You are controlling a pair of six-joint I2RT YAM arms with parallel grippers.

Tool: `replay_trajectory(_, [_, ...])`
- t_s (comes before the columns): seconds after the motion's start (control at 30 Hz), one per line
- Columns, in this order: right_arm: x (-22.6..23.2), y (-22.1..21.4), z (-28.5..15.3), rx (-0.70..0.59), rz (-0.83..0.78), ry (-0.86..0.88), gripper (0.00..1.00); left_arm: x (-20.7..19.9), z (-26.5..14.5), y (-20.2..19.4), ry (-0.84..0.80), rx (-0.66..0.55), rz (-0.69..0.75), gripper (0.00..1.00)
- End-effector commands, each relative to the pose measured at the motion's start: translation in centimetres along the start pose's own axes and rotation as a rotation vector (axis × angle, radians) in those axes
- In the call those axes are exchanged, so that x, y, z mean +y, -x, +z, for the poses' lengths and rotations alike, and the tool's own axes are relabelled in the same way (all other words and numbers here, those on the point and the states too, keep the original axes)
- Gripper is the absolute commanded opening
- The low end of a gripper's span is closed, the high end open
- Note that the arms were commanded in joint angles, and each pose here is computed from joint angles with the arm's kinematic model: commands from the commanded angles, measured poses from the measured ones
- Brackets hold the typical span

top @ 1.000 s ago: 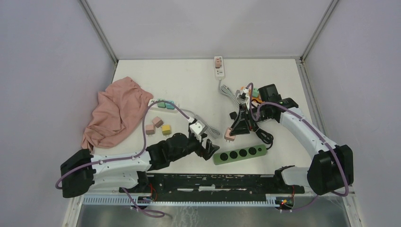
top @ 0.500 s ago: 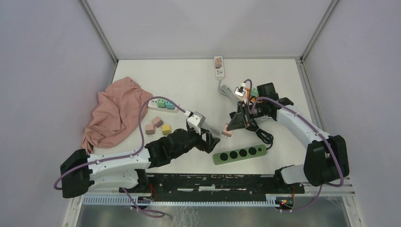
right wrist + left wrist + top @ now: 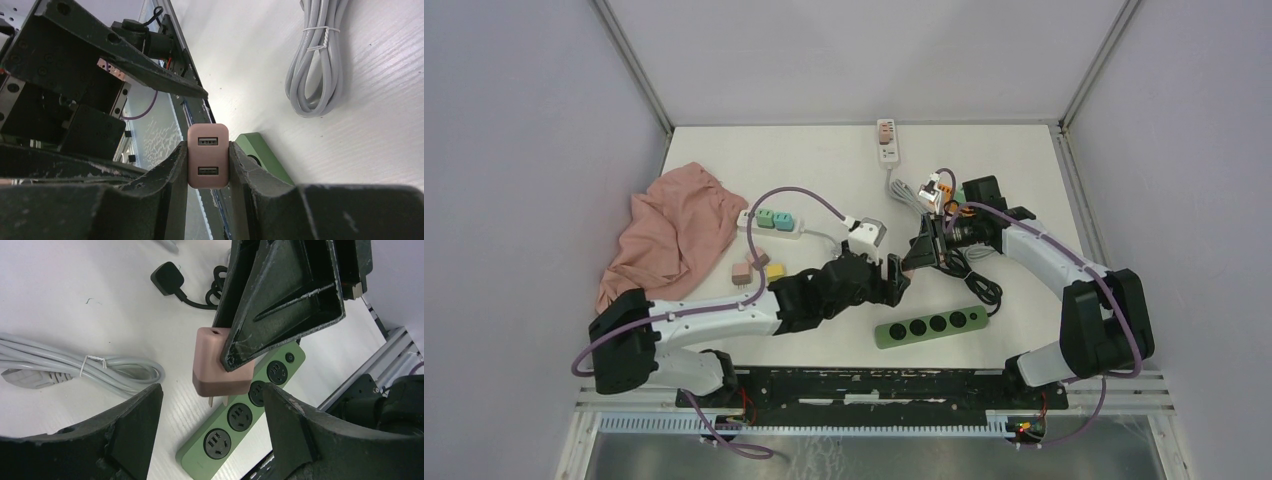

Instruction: Pull the plug off the socket

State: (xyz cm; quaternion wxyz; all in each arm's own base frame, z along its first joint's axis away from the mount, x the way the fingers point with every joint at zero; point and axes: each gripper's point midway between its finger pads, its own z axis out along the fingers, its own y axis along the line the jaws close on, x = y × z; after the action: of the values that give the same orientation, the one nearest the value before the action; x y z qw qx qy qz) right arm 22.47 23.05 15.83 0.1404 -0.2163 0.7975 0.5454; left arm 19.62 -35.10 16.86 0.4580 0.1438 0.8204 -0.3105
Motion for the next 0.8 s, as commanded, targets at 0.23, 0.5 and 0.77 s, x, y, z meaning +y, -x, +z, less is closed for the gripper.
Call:
replay_trajectory(0.23, [0.3, 0.9, 0.0, -0.026, 0.01, 0.017, 0.15, -0.2, 2.9, 0.5, 0.193, 0.038, 0.033, 0.62])
replay_trajectory(0.5, [0.6, 0.9, -0.1, -0.024, -0.014, 0.033, 0.46, 0.3, 2.6, 0.4, 0.201, 0.047, 0.095, 0.1])
replay_trajectory(0.77, [1.0, 1.0, -0.9, -0.008, -0.126, -0.006, 0.82, 4.5, 0.4, -1.3, 0.248, 0.007, 0.116, 0.03])
